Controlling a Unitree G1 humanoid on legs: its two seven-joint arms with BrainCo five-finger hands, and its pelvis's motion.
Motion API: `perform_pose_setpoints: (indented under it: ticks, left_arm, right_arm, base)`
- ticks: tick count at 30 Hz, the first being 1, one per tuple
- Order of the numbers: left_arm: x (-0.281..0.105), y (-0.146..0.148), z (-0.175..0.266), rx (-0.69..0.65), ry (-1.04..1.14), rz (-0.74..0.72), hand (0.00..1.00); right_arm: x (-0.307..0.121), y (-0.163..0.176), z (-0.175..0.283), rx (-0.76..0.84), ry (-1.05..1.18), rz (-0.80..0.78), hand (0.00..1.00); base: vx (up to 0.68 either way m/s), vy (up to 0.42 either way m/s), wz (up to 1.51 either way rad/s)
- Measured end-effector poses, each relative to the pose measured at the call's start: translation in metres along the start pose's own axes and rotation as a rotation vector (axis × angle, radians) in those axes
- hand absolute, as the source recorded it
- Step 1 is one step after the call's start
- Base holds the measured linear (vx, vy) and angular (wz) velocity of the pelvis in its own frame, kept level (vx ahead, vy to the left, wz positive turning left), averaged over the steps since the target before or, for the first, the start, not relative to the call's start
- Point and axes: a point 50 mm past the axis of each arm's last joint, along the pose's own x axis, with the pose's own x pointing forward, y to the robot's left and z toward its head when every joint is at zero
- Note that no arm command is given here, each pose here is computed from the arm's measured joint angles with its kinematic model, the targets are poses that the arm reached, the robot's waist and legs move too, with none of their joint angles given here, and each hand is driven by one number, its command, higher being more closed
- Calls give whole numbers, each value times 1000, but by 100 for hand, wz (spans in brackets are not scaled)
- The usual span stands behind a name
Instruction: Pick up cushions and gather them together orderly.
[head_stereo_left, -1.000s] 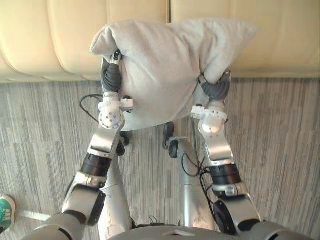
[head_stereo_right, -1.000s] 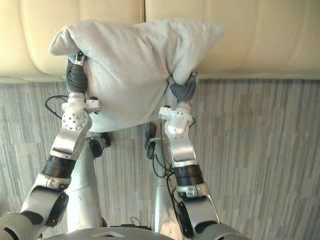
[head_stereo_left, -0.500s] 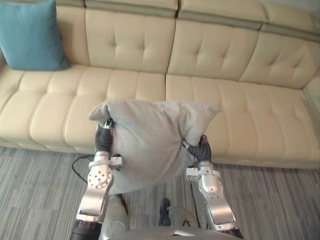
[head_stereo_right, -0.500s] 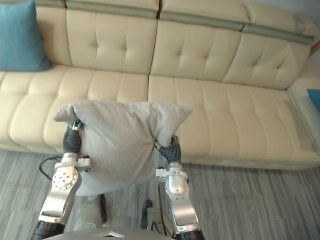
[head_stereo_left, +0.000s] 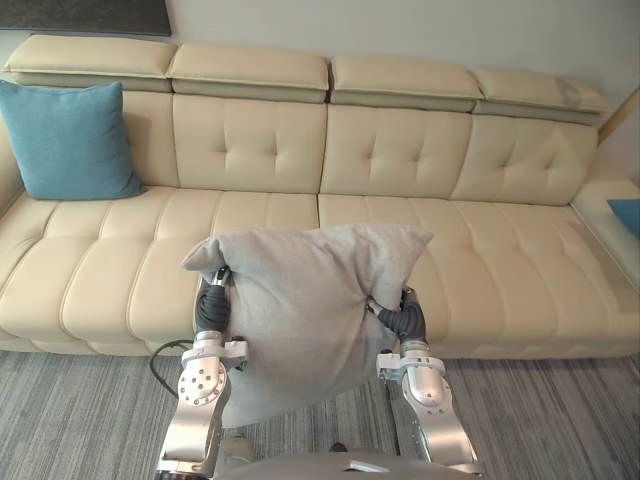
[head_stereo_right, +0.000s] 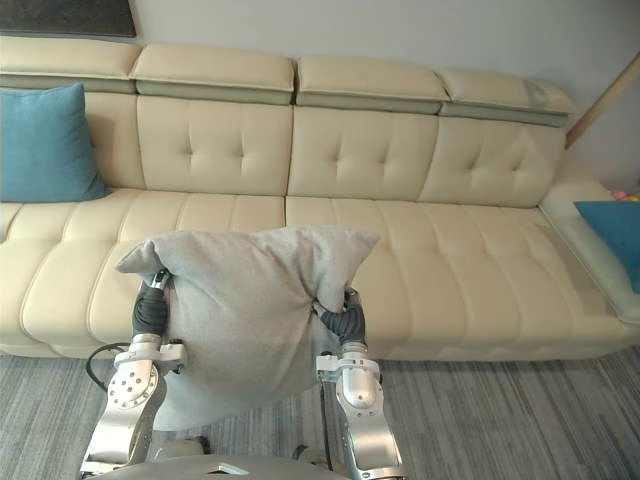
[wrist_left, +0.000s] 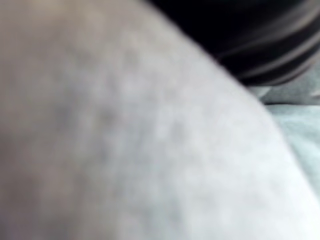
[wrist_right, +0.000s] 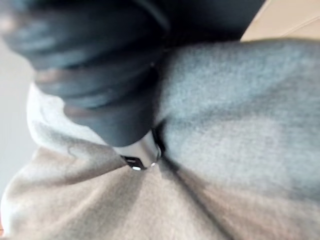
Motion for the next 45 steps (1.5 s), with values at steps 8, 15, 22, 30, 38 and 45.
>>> perform_pose_setpoints:
  ticks: [8,15,22,30,38,45]
  left_arm:
    - [1,-3,1,-20,-3,-11,100]
    - [0,-8,3,-28,-13,-38,100]
    - [0,-6,-8,-2,29,-53,100]
    - [6,5,-16,32,55,-22,100]
    - [15,-2,-15,42,50,-55,100]
    - [11,-29,-14,-18,51,-125,100]
  right_arm:
    - [0,-1,1,-1,-3,-9,100]
    - [2,-10,12,7,-51,-47,100]
    - [3,-9,3,-4,-12,-34,100]
    - [21,5,-11,-29,42,40,100]
    - [29,-5,-5,-78,4,41,100]
    - [20,-31,0,-115,-18,-18,100]
  base:
    - [-68,15,46]
    - [20,7,-12]
    - [70,48,-42]
    - [0,32,-5]
    - [203,-185,45]
    - [390,-239,35]
